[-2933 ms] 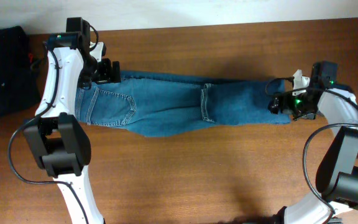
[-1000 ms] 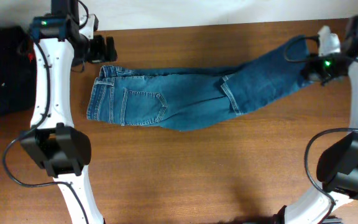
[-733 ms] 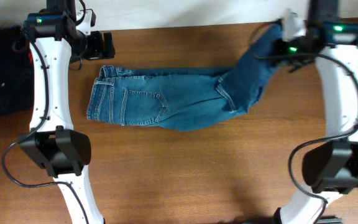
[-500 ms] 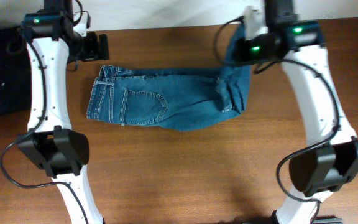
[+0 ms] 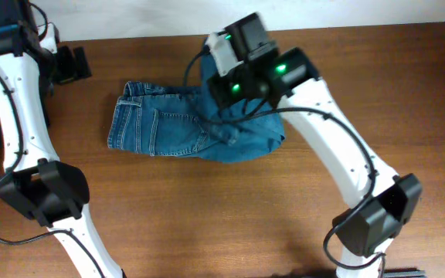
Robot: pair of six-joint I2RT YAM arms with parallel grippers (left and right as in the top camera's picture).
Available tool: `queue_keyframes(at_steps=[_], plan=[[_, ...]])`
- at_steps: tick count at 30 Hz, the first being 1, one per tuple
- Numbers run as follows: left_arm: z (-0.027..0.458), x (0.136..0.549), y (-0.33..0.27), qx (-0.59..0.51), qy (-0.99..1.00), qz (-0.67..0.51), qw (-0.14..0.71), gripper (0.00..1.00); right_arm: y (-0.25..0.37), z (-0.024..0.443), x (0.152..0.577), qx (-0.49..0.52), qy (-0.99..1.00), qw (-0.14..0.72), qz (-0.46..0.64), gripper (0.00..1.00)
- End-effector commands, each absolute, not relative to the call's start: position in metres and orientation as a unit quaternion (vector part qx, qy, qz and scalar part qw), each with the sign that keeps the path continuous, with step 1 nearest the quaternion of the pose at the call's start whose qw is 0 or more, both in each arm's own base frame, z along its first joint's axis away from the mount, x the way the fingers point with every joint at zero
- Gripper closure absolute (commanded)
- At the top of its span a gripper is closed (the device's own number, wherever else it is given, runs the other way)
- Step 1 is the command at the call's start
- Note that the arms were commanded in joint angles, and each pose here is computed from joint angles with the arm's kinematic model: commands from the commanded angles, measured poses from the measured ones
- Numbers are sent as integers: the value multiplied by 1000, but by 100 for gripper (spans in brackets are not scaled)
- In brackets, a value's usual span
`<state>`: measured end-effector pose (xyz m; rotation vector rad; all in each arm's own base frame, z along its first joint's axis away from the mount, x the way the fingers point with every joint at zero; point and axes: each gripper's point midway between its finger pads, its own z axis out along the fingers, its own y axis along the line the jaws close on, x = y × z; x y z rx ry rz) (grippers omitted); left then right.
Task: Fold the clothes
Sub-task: 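Fold the grasped right end leftward over onto the waistband half, then press the fold down, open the right gripper and raise both arms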
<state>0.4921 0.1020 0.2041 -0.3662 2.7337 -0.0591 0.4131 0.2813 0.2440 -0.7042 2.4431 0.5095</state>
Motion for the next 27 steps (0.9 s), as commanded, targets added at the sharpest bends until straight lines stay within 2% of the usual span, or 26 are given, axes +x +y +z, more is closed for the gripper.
queue_keyframes(at_steps=[1,9,15,21,27], plan=[[206,494,102,-135,971,-24,194,1,307,233,409,-308,894,271,181,96],[206,493,102,-135,972,-24,192,1,363,163,392,-367,887,215,179,96],[205,492,102,-135,972,-24,189,1,408,117,385,-398,873,209,188,96],[204,490,100,-135,973,-28,184,1,441,116,388,-411,852,249,207,96],[204,488,99,-135,974,-29,180,1,451,132,397,-369,857,268,239,96]])
